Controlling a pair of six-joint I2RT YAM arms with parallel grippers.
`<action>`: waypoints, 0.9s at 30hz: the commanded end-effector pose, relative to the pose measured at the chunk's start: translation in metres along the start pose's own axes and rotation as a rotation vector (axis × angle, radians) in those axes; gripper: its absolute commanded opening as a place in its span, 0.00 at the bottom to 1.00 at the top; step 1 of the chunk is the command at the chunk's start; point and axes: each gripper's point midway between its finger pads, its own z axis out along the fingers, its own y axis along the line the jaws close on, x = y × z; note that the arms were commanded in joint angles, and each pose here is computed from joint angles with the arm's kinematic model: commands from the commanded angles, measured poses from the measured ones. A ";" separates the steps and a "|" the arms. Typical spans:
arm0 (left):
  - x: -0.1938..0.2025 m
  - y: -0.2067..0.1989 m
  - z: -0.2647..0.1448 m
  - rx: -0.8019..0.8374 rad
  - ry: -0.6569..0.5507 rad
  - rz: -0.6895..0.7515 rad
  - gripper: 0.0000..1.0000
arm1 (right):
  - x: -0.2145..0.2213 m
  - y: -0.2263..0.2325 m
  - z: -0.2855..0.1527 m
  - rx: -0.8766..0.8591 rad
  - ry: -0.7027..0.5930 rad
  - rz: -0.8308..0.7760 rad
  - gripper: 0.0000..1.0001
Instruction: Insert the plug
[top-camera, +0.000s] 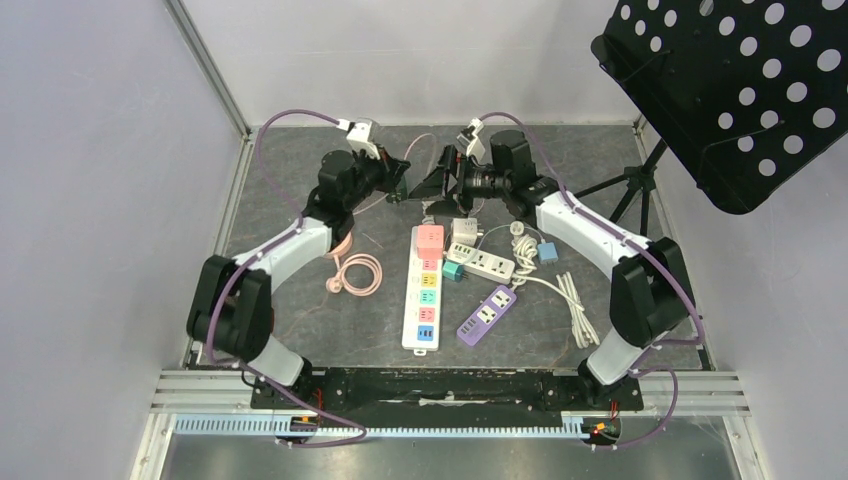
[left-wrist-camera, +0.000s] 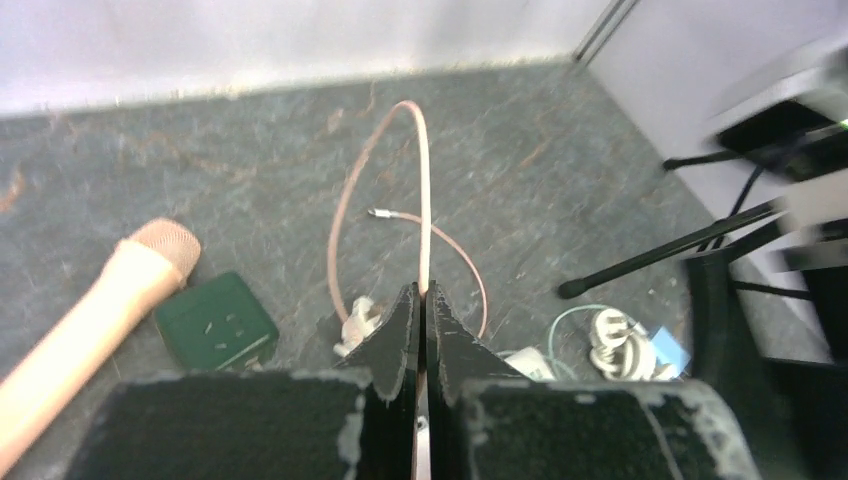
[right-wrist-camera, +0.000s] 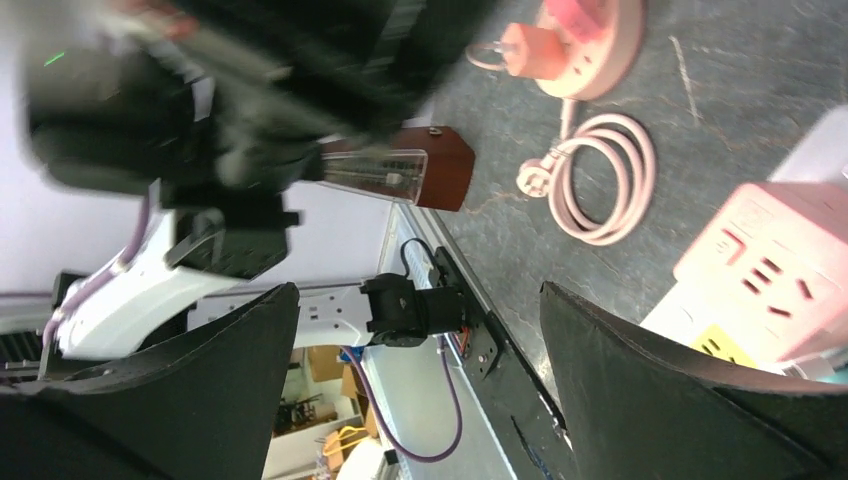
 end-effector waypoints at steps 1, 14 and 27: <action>0.032 0.025 0.018 -0.110 0.113 -0.071 0.02 | -0.002 0.068 -0.022 -0.216 -0.027 -0.214 0.92; 0.040 0.091 0.008 -0.491 0.190 -0.053 0.76 | -0.038 0.064 -0.020 -0.073 -0.145 -0.310 0.89; -0.012 0.150 -0.029 -0.894 0.222 -0.106 0.77 | -0.056 0.047 -0.013 -0.011 -0.160 -0.298 0.88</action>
